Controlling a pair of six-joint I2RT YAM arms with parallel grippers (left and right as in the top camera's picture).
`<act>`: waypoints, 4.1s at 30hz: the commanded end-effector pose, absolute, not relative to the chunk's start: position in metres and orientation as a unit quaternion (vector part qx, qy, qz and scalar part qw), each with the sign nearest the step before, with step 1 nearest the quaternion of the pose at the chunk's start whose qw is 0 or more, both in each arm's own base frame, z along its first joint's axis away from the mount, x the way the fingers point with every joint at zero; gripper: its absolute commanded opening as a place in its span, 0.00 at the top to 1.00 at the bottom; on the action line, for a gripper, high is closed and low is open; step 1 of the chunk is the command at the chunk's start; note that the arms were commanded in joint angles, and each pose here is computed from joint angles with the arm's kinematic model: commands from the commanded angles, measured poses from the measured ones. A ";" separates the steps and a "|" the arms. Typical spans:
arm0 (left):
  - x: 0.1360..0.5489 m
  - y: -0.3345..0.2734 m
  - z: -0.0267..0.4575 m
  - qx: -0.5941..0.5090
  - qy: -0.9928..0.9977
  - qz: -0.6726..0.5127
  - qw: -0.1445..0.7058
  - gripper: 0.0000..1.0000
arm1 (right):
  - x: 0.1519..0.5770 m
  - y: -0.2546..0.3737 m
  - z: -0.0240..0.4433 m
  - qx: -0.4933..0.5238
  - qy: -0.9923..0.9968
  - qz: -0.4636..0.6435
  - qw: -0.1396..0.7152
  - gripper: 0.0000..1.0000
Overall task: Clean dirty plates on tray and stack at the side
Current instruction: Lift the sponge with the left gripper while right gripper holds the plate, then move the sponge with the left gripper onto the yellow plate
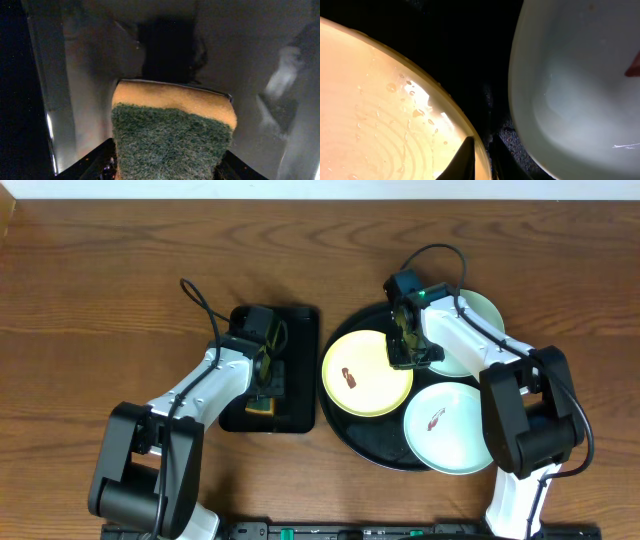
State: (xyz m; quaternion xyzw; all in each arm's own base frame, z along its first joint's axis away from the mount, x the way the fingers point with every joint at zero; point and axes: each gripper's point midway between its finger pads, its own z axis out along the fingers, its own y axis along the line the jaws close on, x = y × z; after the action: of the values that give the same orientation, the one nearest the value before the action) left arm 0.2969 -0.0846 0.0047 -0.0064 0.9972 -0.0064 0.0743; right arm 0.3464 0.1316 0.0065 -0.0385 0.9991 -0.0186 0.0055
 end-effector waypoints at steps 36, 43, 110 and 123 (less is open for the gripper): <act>0.304 -0.075 0.024 -0.014 0.996 0.020 0.091 0.42 | 0.349 0.127 0.009 -0.040 0.999 -0.030 0.010 0.86; 0.302 -0.075 0.024 -0.014 0.996 0.021 0.087 0.54 | 0.349 0.127 0.009 -0.040 0.999 -0.030 0.010 0.85; 0.358 -0.145 0.107 -0.075 0.968 -0.174 0.166 0.92 | 0.345 0.119 0.009 -0.046 0.998 -0.052 0.004 0.99; 0.335 -0.242 0.103 0.010 0.961 -0.239 0.138 0.93 | 0.345 0.119 0.009 -0.047 0.998 -0.052 0.004 0.99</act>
State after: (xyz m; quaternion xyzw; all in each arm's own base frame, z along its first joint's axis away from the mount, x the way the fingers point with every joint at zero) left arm 0.3413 -0.2256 0.1136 -0.0002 0.9585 -0.2396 0.1547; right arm 0.3415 0.1279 0.0077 -0.0445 0.9987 -0.0263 -0.0043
